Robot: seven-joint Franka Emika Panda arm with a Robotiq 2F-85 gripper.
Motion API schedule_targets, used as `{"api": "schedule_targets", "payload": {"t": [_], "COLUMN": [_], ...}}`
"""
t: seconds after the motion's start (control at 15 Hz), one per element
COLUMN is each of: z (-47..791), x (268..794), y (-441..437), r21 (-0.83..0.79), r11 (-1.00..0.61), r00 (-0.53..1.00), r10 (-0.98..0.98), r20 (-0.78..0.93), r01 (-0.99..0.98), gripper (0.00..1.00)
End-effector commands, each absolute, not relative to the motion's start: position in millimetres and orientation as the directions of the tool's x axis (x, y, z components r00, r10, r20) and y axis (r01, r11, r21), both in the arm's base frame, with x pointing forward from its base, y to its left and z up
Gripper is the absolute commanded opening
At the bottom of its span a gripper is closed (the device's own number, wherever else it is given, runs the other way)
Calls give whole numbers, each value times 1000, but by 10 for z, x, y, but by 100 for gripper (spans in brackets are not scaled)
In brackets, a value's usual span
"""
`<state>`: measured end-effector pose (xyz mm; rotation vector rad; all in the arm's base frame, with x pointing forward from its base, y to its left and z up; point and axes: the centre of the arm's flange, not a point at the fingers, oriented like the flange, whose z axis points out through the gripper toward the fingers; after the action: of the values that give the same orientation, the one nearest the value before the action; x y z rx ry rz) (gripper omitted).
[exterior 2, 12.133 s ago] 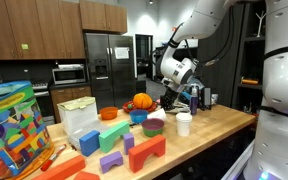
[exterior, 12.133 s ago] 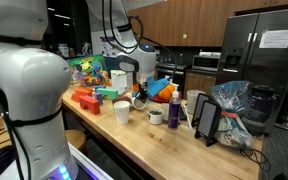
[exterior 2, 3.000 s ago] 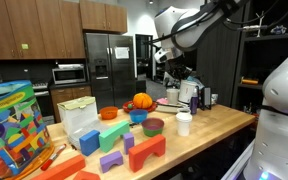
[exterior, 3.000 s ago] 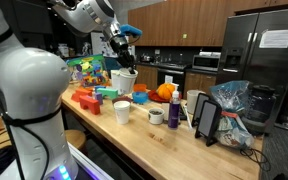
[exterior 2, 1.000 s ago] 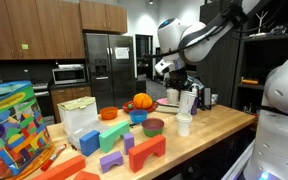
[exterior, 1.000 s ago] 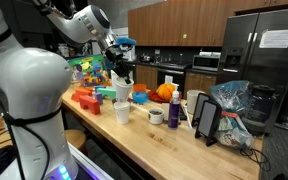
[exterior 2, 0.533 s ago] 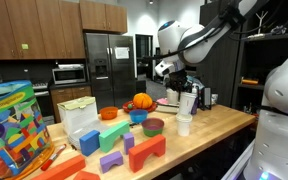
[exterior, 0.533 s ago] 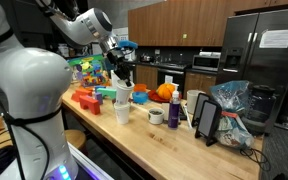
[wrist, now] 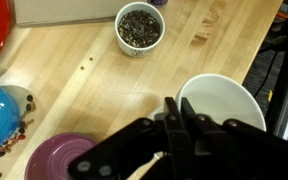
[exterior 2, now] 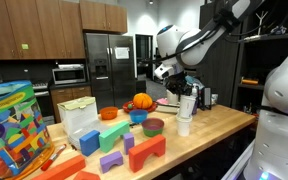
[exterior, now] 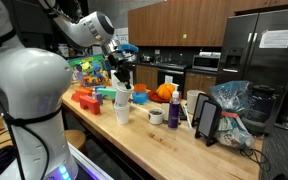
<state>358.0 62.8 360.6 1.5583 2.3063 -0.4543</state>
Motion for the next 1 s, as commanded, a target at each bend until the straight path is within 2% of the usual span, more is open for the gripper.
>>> {"api": "schedule_targets", "payload": {"t": [0.0,0.93], "z": [3622,3476], "x": [3657,3692], "y": [647,691], "r21": [-81,-104], "r11": [364,364], "r00": [-364,-373], "r10": [838,830], "r20": [-407,-414], "r01": [928,926], "gripper": [2,2]}}
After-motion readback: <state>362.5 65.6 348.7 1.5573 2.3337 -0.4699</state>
